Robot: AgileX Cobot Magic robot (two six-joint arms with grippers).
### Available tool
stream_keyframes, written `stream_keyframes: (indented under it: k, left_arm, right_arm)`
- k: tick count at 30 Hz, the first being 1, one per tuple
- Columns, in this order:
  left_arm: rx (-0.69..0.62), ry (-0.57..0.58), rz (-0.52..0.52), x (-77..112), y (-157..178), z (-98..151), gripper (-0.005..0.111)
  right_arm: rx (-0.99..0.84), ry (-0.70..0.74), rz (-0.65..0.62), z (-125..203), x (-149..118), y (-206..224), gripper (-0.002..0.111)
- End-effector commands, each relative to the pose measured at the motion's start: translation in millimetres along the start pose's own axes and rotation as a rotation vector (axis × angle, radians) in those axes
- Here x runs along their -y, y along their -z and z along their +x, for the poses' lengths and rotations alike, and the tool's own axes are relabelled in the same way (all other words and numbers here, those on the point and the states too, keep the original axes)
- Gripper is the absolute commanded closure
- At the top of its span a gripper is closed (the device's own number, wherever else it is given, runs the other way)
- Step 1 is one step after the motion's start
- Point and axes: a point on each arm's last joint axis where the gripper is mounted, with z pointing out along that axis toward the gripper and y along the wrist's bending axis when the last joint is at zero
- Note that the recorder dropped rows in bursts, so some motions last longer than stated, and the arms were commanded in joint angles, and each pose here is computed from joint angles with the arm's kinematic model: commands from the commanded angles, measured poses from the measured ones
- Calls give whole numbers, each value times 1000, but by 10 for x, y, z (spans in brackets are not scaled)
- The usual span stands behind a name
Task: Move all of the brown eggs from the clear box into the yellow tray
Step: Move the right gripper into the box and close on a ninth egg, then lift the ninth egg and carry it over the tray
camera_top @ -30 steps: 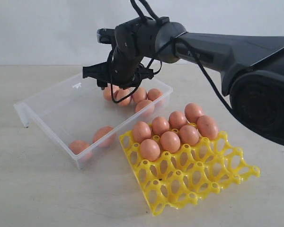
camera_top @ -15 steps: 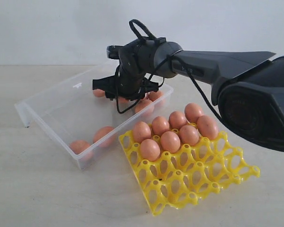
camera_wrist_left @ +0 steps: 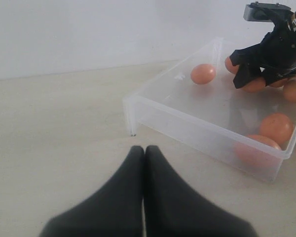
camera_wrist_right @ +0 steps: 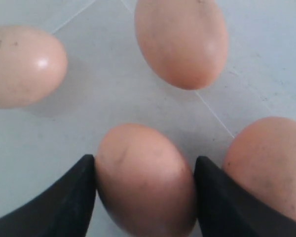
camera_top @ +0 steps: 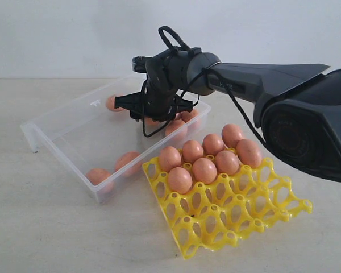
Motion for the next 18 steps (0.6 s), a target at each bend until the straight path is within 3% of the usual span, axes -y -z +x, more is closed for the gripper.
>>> stream_keyframes:
  k: [1, 7, 13, 18]
  left_arm:
    - [7, -1, -4, -3, 2, -7, 111]
    - [7, -1, -4, -3, 2, -7, 111]
    - [7, -1, -4, -3, 2, -7, 111]
    - [7, -1, -4, -3, 2, -7, 111]
  right_arm:
    - [-53, -2, 40, 51, 87, -52, 109]
    - [-78, 14, -13, 58, 24, -6, 109]
    - [-39, 168, -91, -36, -217, 342, 109]
    - [-62, 209, -89, -24, -335, 549, 109]
